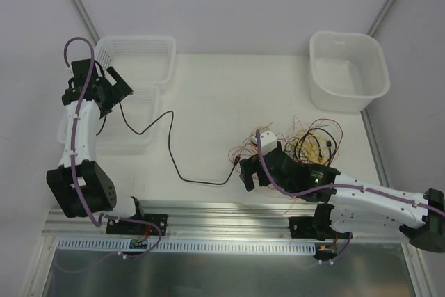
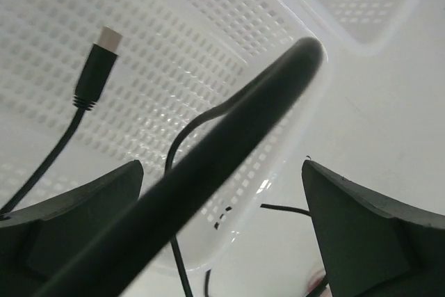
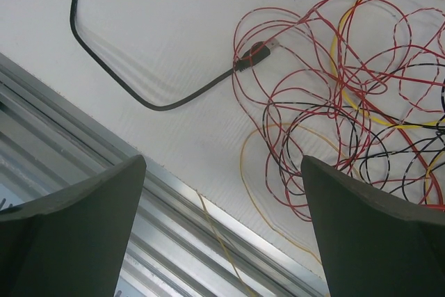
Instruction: Untangle the cables
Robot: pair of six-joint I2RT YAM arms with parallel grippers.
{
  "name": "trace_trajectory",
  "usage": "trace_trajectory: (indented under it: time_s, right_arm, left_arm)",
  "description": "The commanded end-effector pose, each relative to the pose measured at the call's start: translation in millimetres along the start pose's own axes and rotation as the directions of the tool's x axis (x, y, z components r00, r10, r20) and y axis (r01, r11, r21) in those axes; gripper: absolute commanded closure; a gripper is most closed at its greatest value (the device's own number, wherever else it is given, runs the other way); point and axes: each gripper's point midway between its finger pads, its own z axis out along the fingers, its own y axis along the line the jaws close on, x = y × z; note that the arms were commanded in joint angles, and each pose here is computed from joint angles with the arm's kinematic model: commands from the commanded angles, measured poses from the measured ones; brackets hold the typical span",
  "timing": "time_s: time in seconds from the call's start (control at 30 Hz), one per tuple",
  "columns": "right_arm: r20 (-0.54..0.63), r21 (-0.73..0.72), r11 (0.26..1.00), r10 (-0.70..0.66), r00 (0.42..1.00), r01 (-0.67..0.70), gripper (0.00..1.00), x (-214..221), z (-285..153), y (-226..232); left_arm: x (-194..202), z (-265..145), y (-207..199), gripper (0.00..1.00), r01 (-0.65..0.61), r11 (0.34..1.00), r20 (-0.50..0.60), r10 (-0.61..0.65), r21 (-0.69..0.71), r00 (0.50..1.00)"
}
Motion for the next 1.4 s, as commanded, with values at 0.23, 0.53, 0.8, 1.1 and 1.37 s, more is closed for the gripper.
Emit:
trace_trajectory:
  time_s: [0.23, 0.53, 0.8, 1.1, 1.37]
  right_arm:
    - [-0.007, -0.009, 0.999, 0.036, 0.999, -0.036, 0.0, -3, -9, 2]
    - [-0.022, -0.002, 1.0, 0.02, 1.0, -0.021, 0.0, -5, -5, 5]
    - [0.023, 0.165, 0.986, 0.03, 0.999, -0.033, 0.0, -9, -10, -28]
    - [0.073, 0.243, 0.964, 0.089, 0.993, -0.104, 0.0, -2, -20, -51]
    - [0.143, 0.289, 0.942, 0.132, 0.981, -0.169, 0.0, -1, -41, -75]
  left_arm:
    - [24, 8, -55, 0.01, 0.235, 0.895, -0.35, -0.096, 0.379, 0.932]
    - [-6, -57, -89, 0.01, 0.173, 0.837, -0.223, -0.062, 0.519, 0.973]
    - [84, -103, -128, 0.01, -0.278, 0.798, 0.005, 0.325, 0.535, 0.946]
    - [229, -137, -136, 0.01, -0.65, 0.348, 0.176, 0.78, 0.676, 0.601]
    - [329, -115, -127, 0.04, -0.724, 0.12, 0.141, 0.947, 0.679, 0.29]
